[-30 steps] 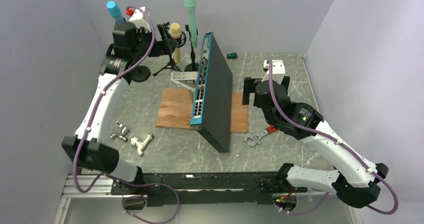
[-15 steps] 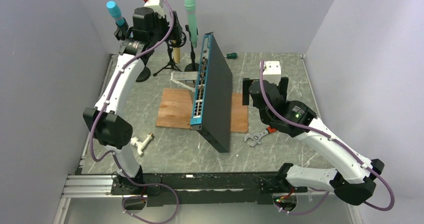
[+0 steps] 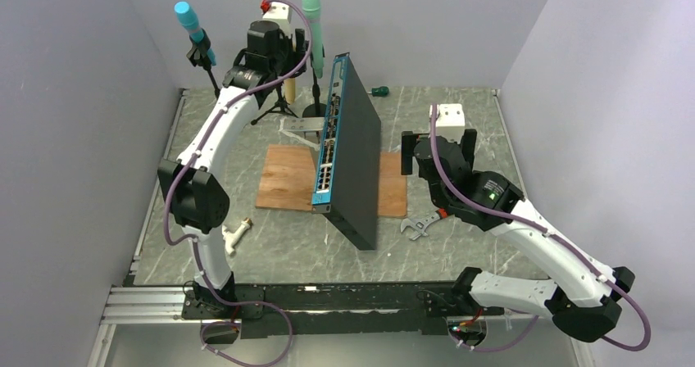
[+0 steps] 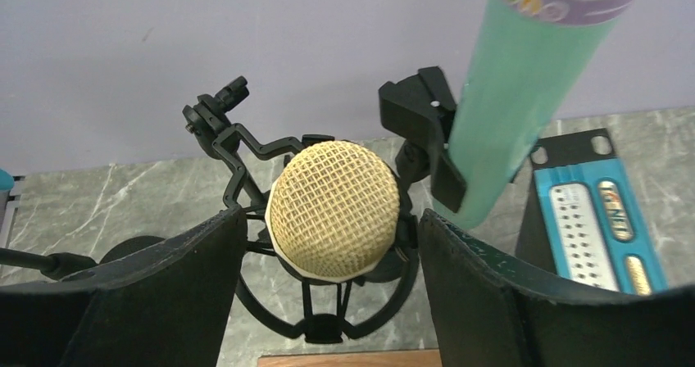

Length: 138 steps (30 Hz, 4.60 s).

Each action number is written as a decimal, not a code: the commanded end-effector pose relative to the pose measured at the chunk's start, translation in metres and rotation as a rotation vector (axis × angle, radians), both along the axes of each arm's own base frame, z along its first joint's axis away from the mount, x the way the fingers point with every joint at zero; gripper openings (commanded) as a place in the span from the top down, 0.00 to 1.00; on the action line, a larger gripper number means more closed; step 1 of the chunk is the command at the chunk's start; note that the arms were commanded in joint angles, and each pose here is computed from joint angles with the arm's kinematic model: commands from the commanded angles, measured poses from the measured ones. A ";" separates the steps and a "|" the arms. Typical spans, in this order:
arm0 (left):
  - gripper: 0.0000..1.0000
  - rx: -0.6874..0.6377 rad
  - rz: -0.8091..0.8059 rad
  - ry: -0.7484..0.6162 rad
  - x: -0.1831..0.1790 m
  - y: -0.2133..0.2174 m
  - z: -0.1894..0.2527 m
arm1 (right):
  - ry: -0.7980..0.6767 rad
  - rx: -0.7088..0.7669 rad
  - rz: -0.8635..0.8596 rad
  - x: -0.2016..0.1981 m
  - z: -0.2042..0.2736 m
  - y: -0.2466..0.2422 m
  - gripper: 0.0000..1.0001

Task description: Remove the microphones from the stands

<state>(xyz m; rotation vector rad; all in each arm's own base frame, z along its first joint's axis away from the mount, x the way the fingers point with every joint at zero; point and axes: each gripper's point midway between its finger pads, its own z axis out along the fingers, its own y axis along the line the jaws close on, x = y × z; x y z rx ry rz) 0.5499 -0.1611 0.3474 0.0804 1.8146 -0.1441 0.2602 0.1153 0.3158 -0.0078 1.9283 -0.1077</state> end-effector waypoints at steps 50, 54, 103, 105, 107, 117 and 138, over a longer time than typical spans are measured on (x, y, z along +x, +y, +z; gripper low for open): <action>0.85 0.099 0.065 -0.168 -0.059 0.025 0.035 | 0.030 -0.059 0.066 0.017 -0.022 0.025 0.00; 0.71 0.019 0.066 -0.156 -0.067 0.023 0.031 | 0.030 -0.056 0.080 0.019 -0.022 0.029 0.00; 0.89 0.044 0.112 -0.119 -0.054 0.031 0.072 | 0.041 -0.043 0.121 0.019 -0.030 0.039 0.00; 0.97 0.048 0.127 -0.158 -0.056 0.036 0.091 | 0.044 -0.043 0.122 0.020 -0.032 0.040 0.00; 1.00 0.042 0.141 -0.211 -0.059 0.040 0.116 | 0.047 -0.041 0.129 0.021 -0.033 0.043 0.00; 1.00 -0.125 0.040 -0.505 -0.136 0.047 0.245 | -0.040 0.055 0.073 0.024 -0.003 0.037 0.00; 1.00 -0.562 -0.772 -0.531 -0.350 -0.025 0.241 | -0.202 0.341 0.746 -0.032 0.082 0.127 0.00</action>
